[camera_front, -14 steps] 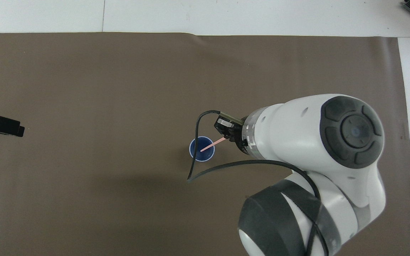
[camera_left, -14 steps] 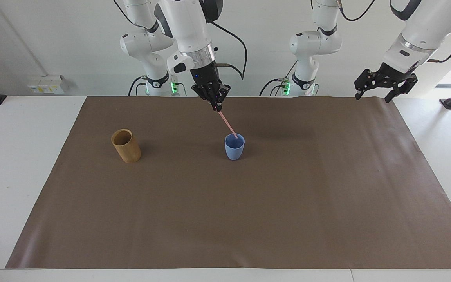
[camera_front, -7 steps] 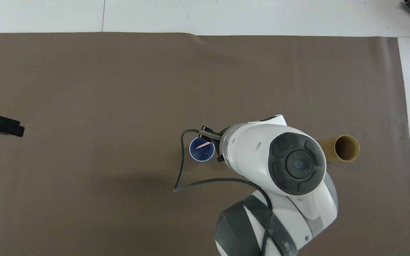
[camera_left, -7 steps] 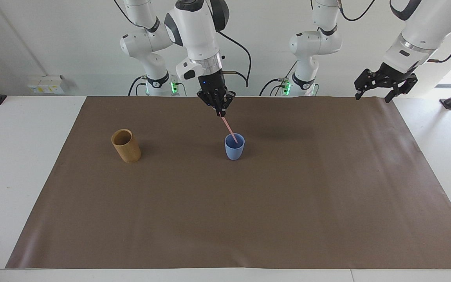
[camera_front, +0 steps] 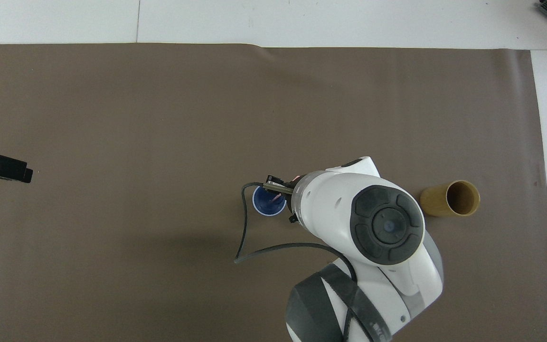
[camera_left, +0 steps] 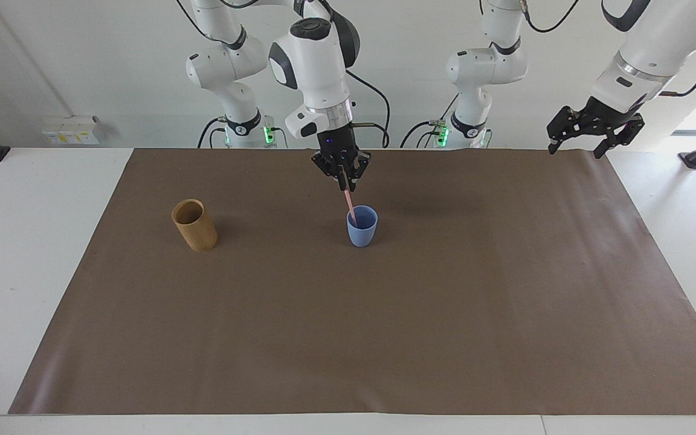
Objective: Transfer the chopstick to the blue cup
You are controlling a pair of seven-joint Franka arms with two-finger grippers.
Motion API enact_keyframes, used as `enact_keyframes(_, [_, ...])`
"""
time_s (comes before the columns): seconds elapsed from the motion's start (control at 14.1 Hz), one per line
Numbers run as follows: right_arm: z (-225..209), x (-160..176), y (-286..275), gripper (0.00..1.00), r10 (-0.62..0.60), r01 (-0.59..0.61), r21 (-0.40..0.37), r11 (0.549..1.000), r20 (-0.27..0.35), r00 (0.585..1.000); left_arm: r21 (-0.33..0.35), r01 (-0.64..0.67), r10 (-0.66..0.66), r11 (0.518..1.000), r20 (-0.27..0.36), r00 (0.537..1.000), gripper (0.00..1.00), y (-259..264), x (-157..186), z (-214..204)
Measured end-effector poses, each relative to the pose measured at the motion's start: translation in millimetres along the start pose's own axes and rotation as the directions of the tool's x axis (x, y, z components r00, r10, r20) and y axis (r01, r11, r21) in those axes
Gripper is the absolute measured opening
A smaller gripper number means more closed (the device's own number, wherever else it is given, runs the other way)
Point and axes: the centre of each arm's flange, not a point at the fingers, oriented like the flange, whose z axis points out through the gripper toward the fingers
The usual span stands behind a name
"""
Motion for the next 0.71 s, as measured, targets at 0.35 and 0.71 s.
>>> enact_keyframes(0.35, [-10, 12, 8, 0.52, 0.023, -0.023, 0.010, 1.000, -0.017, 1.000, 0.000, 0.000, 0.000, 1.000, 0.000, 1.000, 1.00, 0, 0, 0])
enact_keyframes(0.71, [-62, 56, 73, 1.00, 0.017, -0.018, -0.045, 0.999, -0.029, 0.999, 0.000, 0.000, 0.000, 1.000, 0.000, 1.000, 1.00, 0, 0, 0])
